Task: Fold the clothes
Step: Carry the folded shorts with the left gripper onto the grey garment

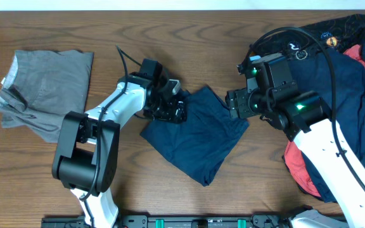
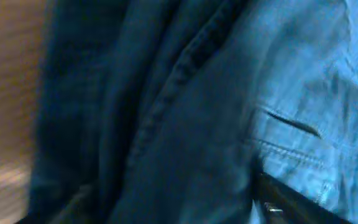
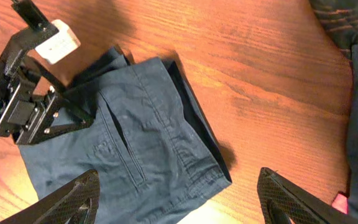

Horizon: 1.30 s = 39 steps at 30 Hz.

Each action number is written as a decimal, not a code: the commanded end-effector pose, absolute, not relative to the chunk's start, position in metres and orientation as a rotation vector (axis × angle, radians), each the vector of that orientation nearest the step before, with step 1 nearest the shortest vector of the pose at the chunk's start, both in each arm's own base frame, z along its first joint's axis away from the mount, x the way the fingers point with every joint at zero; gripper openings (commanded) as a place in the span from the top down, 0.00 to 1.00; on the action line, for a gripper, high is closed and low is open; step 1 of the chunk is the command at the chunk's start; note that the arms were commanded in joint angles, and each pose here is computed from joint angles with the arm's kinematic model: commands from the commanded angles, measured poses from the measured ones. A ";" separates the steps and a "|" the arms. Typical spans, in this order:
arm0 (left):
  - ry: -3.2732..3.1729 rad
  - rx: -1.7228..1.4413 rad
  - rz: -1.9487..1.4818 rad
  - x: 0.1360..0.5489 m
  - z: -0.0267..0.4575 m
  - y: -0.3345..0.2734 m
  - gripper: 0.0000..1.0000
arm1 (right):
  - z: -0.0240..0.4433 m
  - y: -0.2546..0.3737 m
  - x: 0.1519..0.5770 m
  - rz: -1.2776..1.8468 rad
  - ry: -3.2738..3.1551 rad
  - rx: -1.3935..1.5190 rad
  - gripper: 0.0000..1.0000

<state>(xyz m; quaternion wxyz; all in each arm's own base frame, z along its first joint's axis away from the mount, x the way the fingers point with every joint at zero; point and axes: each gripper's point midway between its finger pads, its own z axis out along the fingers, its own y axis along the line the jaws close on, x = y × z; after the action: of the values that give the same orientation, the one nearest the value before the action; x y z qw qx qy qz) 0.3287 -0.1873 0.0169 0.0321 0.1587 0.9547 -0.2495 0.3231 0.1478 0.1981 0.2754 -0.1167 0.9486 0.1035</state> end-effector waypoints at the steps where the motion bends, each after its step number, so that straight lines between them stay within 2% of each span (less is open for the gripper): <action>1: 2.986 0.541 -0.843 0.314 0.001 -0.195 0.63 | 0.200 0.142 0.326 0.246 2.547 -0.306 0.21; 2: 2.988 0.540 -0.827 0.315 0.000 -0.193 0.87 | 0.199 0.141 0.325 0.246 2.551 -0.307 0.21; 3: 2.988 0.535 -0.803 0.317 -0.001 -0.191 0.94 | 0.199 0.141 0.324 0.245 2.555 -0.307 0.21; 7: 2.995 0.422 -0.626 0.335 0.006 -0.168 0.94 | 0.196 0.136 0.322 0.211 2.570 -0.299 0.21; 11: 2.931 0.185 -0.308 0.368 0.037 -0.116 0.94 | 0.194 0.126 0.322 0.143 2.583 -0.282 0.21; 18: 2.554 -0.183 0.022 0.414 0.157 -0.001 0.94 | 0.192 0.120 0.320 0.102 2.598 -0.273 0.21; 22: 2.337 -0.415 0.227 0.412 0.212 0.083 0.94 | 0.192 0.120 0.320 0.102 2.598 -0.274 0.21; 26: 2.267 -0.612 0.325 0.394 0.221 0.152 0.93 | 0.191 0.120 0.319 0.102 2.599 -0.275 0.21; 27: 2.269 -0.661 0.344 0.387 0.217 0.168 0.85 | 0.191 0.120 0.319 0.102 2.600 -0.275 0.21; 28: 2.273 -0.698 0.358 0.382 0.212 0.180 0.67 | 0.191 0.120 0.319 0.102 2.601 -0.275 0.21; 29: 2.273 -0.744 0.365 0.376 0.207 0.189 0.40 | 0.191 0.120 0.319 0.102 2.602 -0.275 0.21; 30: 2.264 -0.816 0.362 0.370 0.201 0.199 0.20 | 0.191 0.120 0.319 0.101 2.602 -0.275 0.21; 31: 2.253 -0.885 0.351 0.365 0.197 0.206 0.03 | 0.191 0.120 0.319 0.101 2.602 -0.275 0.20; 34: 2.233 -1.009 0.304 0.356 0.190 0.214 0.02 | 0.191 0.120 0.318 0.101 2.603 -0.276 0.20; 39: 2.249 -0.958 0.195 0.367 0.189 0.198 0.02 | 0.190 0.119 0.316 0.097 2.614 -0.277 0.19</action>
<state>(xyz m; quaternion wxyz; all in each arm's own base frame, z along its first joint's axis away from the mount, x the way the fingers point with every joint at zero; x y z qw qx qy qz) 0.3599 0.2117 0.1941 0.3361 -0.3669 0.8603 0.1113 0.3131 0.1231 0.1867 0.2481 -0.1031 0.9622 0.0434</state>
